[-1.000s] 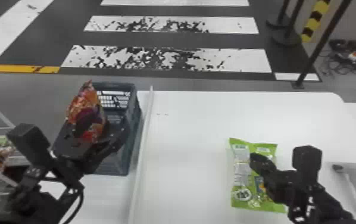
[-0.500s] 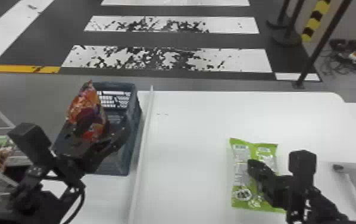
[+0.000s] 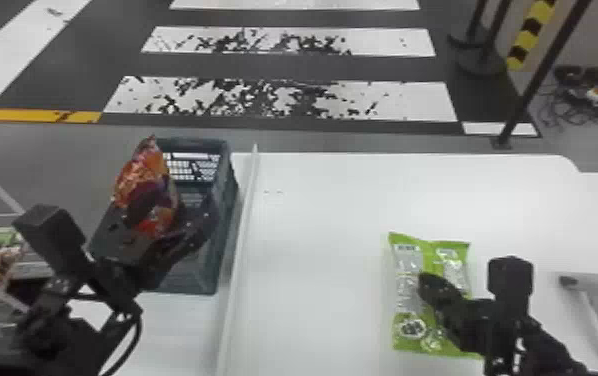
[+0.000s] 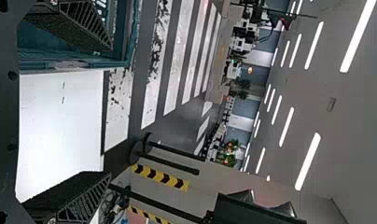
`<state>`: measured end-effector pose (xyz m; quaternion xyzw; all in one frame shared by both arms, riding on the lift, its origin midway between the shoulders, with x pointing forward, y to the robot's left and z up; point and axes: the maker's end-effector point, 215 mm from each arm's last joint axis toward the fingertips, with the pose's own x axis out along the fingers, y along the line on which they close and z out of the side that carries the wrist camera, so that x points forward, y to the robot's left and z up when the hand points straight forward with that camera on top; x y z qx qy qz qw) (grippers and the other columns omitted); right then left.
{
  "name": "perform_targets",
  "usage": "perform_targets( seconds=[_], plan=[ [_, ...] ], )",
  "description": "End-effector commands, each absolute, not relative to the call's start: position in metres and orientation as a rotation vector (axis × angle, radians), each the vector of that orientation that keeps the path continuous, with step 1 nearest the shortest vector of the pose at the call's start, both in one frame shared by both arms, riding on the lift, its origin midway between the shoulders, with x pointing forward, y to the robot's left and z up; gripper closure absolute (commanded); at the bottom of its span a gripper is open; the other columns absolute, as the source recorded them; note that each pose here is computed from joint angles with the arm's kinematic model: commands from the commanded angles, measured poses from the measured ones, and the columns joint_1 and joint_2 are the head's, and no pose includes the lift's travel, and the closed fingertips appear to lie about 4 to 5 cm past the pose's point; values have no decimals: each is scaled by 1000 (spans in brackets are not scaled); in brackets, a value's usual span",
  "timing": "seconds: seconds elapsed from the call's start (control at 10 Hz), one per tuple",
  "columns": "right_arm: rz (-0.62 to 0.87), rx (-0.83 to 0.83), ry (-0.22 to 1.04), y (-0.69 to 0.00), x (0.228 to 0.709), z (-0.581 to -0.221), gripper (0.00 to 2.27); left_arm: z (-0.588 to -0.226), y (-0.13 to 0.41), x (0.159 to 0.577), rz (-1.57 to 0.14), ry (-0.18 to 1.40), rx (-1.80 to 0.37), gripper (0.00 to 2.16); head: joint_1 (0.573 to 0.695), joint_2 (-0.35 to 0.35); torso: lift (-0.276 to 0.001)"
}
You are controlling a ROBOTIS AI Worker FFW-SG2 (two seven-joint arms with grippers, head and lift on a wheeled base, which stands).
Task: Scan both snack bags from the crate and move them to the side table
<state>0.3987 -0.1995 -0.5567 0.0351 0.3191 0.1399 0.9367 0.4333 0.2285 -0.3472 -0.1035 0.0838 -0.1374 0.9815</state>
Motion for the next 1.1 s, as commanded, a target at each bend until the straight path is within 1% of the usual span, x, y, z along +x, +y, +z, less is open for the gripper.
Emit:
perform_targets(
  seconds=[0.0, 0.5, 1.0],
  plan=[
    [277, 73, 649, -207, 399, -557, 2253, -347, 228, 436, -277, 167, -211, 36, 695, 41, -29],
    [265, 70, 663, -241, 393, -561, 2253, -350, 226, 438, -279, 170, -218, 36, 695, 1, -29],
    [278, 105, 679, -264, 369, -565, 2253, -351, 222, 437, -286, 171, -220, 36, 695, -40, -29]
  ],
)
